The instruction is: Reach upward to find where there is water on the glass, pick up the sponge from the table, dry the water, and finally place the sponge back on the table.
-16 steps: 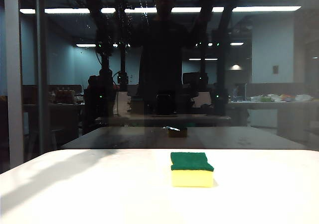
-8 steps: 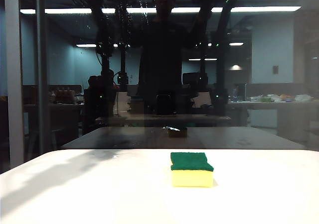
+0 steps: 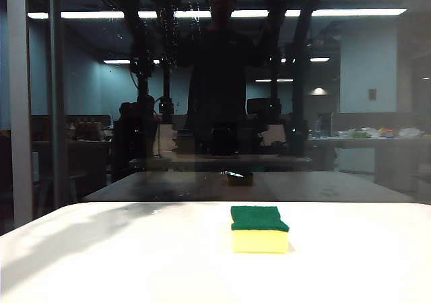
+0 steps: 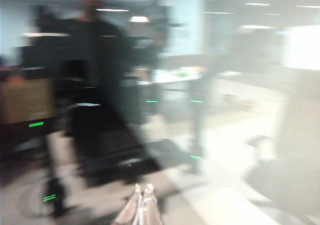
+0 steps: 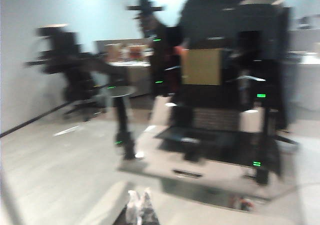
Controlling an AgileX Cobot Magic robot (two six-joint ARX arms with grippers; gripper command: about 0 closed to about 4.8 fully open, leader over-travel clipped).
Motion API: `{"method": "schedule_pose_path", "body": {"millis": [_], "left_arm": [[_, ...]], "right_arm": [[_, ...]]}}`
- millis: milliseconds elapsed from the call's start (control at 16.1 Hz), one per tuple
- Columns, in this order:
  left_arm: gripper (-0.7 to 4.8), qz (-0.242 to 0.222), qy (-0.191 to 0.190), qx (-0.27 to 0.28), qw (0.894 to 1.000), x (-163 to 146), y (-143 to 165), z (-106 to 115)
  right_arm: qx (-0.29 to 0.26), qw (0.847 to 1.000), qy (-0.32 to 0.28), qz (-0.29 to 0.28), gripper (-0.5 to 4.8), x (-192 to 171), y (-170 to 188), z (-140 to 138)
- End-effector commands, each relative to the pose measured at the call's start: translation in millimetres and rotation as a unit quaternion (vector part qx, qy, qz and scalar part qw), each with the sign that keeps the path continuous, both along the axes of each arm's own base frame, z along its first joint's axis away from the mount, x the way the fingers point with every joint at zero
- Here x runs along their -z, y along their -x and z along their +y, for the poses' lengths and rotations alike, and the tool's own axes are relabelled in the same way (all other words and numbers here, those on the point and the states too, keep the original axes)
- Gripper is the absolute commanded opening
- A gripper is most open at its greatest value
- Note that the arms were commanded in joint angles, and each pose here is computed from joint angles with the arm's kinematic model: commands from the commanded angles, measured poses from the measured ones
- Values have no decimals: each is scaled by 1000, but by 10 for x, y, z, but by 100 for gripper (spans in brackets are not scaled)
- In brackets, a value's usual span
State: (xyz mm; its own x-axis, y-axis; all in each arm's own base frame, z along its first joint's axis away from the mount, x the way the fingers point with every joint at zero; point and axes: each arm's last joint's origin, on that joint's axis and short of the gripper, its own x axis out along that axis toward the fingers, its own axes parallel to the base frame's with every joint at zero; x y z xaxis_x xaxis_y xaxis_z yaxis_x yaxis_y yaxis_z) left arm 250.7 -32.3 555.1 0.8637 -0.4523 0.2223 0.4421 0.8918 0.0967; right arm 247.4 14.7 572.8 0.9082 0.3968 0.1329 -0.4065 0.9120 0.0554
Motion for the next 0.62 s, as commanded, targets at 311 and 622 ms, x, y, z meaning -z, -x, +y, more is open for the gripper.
{"method": "schedule_pose_path", "body": {"millis": [311, 622], "left_arm": [[-5, -16, -32, 160, 986, -55, 146, -68], [-5, -31, -22, 318, 947, -180, 291, -112]], "right_arm": [[-114, 993, 18, -20, -2, -67, 150, 56], [-242, 969, 40, -23, -2, -67, 219, 110]]}}
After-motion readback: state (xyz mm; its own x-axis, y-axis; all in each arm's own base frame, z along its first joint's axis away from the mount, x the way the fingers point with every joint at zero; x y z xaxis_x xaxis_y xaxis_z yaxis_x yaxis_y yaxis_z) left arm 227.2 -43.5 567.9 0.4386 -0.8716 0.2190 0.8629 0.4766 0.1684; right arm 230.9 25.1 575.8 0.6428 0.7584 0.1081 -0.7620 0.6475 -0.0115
